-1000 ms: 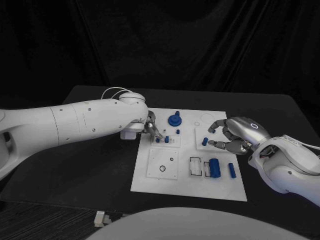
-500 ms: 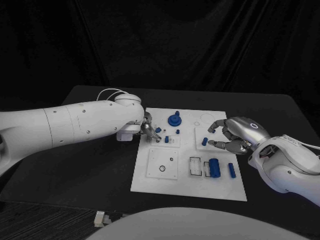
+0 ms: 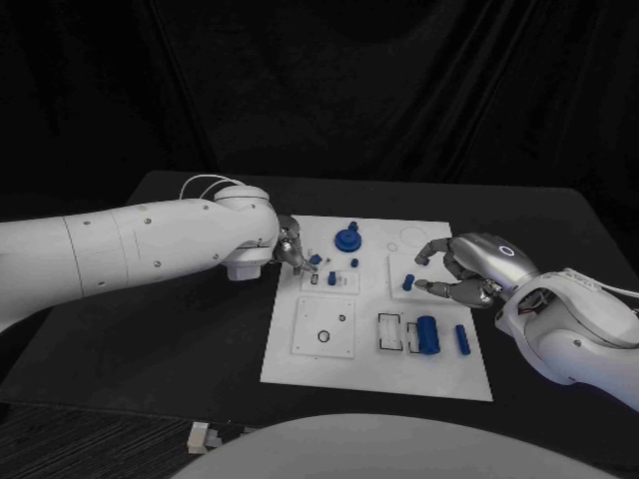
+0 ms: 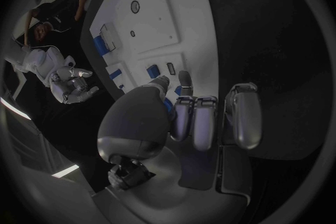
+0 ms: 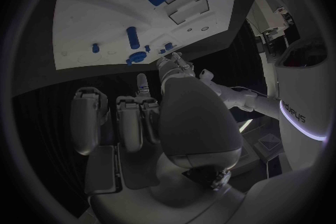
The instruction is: Assemble the parts on the task board
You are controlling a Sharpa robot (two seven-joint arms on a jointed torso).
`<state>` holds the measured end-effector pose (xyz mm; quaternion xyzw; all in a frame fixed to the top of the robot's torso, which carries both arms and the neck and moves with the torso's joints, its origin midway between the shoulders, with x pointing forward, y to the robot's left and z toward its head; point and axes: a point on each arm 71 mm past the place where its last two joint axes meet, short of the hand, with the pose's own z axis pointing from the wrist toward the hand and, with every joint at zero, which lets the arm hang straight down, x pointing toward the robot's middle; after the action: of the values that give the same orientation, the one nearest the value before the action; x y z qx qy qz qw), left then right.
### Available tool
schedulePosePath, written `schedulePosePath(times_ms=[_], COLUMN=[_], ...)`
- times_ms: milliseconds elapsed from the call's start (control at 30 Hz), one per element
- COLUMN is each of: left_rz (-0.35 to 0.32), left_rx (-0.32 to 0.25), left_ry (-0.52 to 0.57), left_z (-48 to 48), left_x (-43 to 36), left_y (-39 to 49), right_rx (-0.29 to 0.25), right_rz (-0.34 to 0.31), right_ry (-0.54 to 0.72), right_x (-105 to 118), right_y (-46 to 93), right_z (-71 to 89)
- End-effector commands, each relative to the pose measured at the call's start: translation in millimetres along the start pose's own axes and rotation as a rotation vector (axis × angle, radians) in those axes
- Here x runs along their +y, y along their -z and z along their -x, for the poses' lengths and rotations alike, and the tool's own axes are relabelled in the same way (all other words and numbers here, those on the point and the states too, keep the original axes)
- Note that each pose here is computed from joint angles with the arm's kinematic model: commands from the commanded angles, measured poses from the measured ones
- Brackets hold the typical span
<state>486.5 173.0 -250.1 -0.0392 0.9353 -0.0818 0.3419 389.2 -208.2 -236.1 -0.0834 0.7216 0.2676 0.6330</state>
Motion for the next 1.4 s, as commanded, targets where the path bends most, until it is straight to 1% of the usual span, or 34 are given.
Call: schedulePosePath(times_ms=[33, 67, 167, 233, 267, 333, 400, 467, 533, 600, 700, 767, 867, 1000, 1133, 1233, 1333, 1400], left_rz=[-0.121, -0.152, -0.190, -0.193, -0.193, -0.185, -0.172, -0.160, -0.154, -0.151, -0.150, -0.146, -0.139, -0.130, -0.119, -0.113, -0.112, -0.115], left_rx=[-0.084, -0.106, -0.146, -0.163, -0.166, -0.173, -0.170, -0.153, -0.137, -0.126, -0.119, -0.113, -0.103, -0.099, -0.103, -0.112, -0.127, -0.143], left_ry=[0.055, 0.067, 0.086, 0.093, 0.094, 0.103, 0.125, 0.162, 0.191, 0.213, 0.233, 0.241, 0.244, 0.254, 0.265, 0.276, 0.291, 0.305], left_z=[7.1, 9.9, 18.0, 23.5, 24.9, 29.7, 34.1, 37.7, 40.1, 41.8, 42.5, 41.6, 39.5, 37.3, 36.2, 35.4, 34.1, 33.0], left_x=[-5.1, -2.9, 3.8, 9.1, 10.5, 16.1, 22.1, 27.4, 30.7, 32.8, 32.7, 31.4, 31.5, 35.8, 42.3, 48.1, 55.5, 62.3], left_y=[5.4, 8.6, 16.0, 19.6, 20.3, 21.8, 21.5, 19.4, 17.2, 14.9, 11.4, 8.4, 5.8, 4.5, 5.6, 8.0, 12.6, 17.3], right_rx=[-0.010, -0.019, -0.041, -0.056, -0.059, -0.072, -0.087, -0.103, -0.117, -0.126, -0.134, -0.139, -0.135, -0.125, -0.116, -0.099, -0.074, -0.055], right_rz=[-0.003, 0.001, 0.015, 0.026, 0.029, 0.041, 0.060, 0.086, 0.113, 0.142, 0.175, 0.199, 0.217, 0.245, 0.276, 0.300, 0.323, 0.338], right_ry=[-0.003, -0.005, 0.003, 0.012, 0.015, 0.026, 0.039, 0.055, 0.074, 0.095, 0.118, 0.134, 0.150, 0.171, 0.187, 0.200, 0.211, 0.217], right_x=[0.2, 1.0, 4.2, 7.1, 7.9, 11.6, 16.6, 23.5, 30.2, 37.9, 47.2, 52.8, 57.6, 65.7, 75.8, 84.1, 92.4, 98.4], right_y=[2.4, 3.3, 1.0, -2.5, -3.5, -7.7, -13.5, -21.2, -29.4, -39.3, -52.4, -62.5, -73.1, -89.4, -106.2, -118.0, -128.4, -136.9], right_z=[1.1, 3.1, 11.6, 19.0, 20.9, 28.3, 36.6, 45.1, 51.7, 57.1, 60.8, 61.4, 60.1, 56.3, 51.2, 45.6, 38.1, 30.6])
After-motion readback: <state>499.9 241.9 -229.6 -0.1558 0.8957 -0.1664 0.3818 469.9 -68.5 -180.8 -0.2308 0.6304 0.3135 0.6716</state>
